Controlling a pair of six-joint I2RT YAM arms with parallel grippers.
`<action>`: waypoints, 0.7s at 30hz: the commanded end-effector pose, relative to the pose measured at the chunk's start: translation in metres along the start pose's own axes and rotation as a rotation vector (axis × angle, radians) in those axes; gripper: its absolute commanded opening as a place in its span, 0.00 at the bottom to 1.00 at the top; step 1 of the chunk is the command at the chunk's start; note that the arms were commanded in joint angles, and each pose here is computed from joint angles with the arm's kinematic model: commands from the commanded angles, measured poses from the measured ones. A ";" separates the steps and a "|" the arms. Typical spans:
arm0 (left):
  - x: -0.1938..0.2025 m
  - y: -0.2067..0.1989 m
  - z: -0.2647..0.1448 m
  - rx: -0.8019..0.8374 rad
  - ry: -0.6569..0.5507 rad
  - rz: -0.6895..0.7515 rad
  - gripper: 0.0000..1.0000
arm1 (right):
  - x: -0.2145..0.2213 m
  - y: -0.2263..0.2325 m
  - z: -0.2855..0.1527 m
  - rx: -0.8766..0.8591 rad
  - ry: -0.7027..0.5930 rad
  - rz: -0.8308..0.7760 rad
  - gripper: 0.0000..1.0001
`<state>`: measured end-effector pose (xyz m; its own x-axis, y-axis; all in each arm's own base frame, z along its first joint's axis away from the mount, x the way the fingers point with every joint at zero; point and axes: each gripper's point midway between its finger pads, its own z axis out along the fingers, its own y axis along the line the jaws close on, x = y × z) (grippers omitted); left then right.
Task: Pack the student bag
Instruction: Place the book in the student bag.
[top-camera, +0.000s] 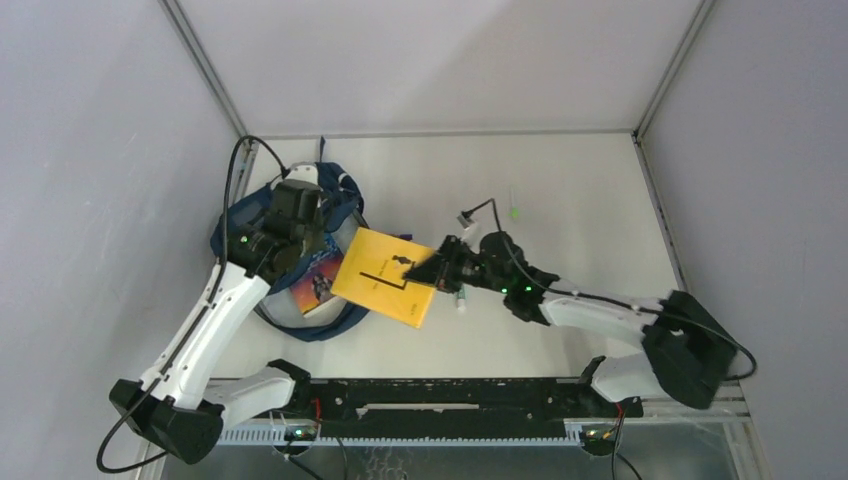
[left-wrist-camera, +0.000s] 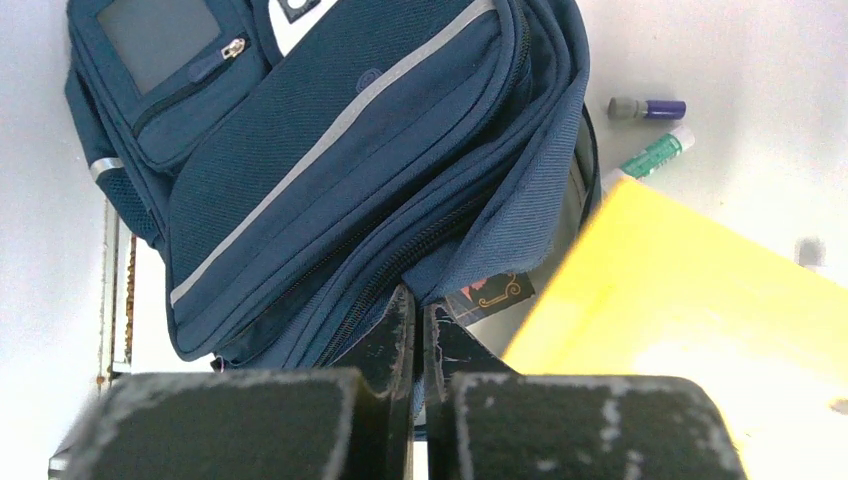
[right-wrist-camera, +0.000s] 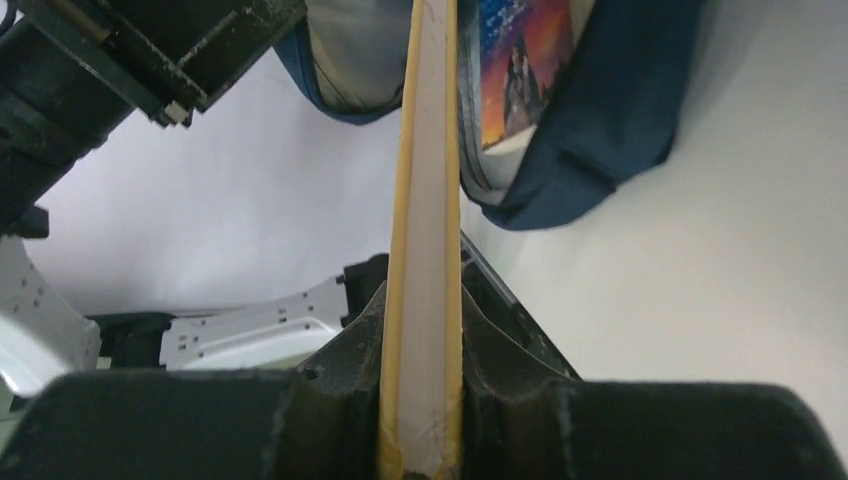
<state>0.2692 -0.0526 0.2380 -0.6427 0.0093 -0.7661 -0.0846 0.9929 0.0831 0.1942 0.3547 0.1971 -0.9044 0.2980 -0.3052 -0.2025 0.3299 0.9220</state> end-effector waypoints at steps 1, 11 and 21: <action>-0.046 -0.009 -0.018 0.074 -0.106 -0.066 0.00 | -0.035 0.086 0.029 -0.268 -0.137 0.007 0.00; -0.057 -0.013 -0.026 0.125 -0.092 -0.082 0.00 | -0.056 0.056 0.132 -0.198 -0.208 0.101 0.00; -0.057 -0.019 -0.024 0.153 -0.092 -0.096 0.00 | -0.060 0.035 0.210 -0.041 -0.329 0.201 0.03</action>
<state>0.2724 -0.0622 0.2498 -0.6867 -0.0193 -0.7267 -0.0432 0.9990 0.0143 0.3116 0.5027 0.1259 -0.8135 0.5426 -0.2093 -0.0027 0.3563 0.9343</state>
